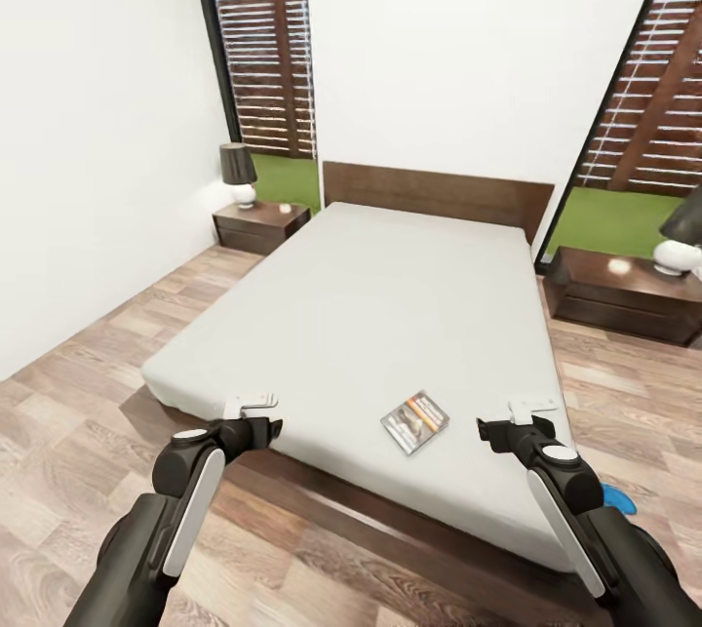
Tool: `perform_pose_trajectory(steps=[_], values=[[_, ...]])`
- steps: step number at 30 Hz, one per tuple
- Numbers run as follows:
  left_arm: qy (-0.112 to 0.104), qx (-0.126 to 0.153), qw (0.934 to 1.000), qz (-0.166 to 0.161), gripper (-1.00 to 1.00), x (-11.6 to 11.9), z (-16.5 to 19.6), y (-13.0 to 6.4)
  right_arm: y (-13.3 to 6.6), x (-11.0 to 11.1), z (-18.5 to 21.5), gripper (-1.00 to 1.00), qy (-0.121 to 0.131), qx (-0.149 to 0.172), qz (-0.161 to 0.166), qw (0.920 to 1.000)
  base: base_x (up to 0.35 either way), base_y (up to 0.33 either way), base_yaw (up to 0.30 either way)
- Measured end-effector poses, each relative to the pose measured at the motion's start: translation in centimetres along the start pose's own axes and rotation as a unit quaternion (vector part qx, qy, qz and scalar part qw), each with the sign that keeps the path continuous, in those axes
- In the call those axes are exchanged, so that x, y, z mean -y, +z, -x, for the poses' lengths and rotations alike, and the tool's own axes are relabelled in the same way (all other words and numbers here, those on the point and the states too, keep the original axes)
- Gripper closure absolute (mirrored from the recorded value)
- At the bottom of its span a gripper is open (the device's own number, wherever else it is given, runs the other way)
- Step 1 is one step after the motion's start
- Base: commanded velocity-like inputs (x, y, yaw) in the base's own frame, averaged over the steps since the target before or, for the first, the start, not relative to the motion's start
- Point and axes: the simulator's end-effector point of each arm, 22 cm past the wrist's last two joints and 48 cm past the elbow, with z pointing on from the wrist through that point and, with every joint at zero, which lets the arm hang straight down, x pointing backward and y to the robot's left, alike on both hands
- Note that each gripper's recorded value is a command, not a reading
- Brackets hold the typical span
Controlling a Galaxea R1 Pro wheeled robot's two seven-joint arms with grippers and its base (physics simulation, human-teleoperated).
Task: In the bedroom, move the book from the bed onto either nightstand, and place the two sandals side by side next to the bed.
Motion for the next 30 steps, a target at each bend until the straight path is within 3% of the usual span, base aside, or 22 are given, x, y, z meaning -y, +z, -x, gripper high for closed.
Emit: perform_pose_trajectory(steps=[13,30], values=[[0.000,-0.001,1.0000,0.001,-1.00,-0.05,-0.04,0.00,-0.03,0.02,0.06,-1.00,0.000,0.001,0.000,1.0000,0.006,0.067,-0.284],[-0.002,-0.006,1.0000,0.001,-1.00,-0.20,-0.43,0.37,0.30,-0.13,-0.46,-1.00,-0.001,-0.005,0.001,1.0000,0.085,0.244,-0.260]])
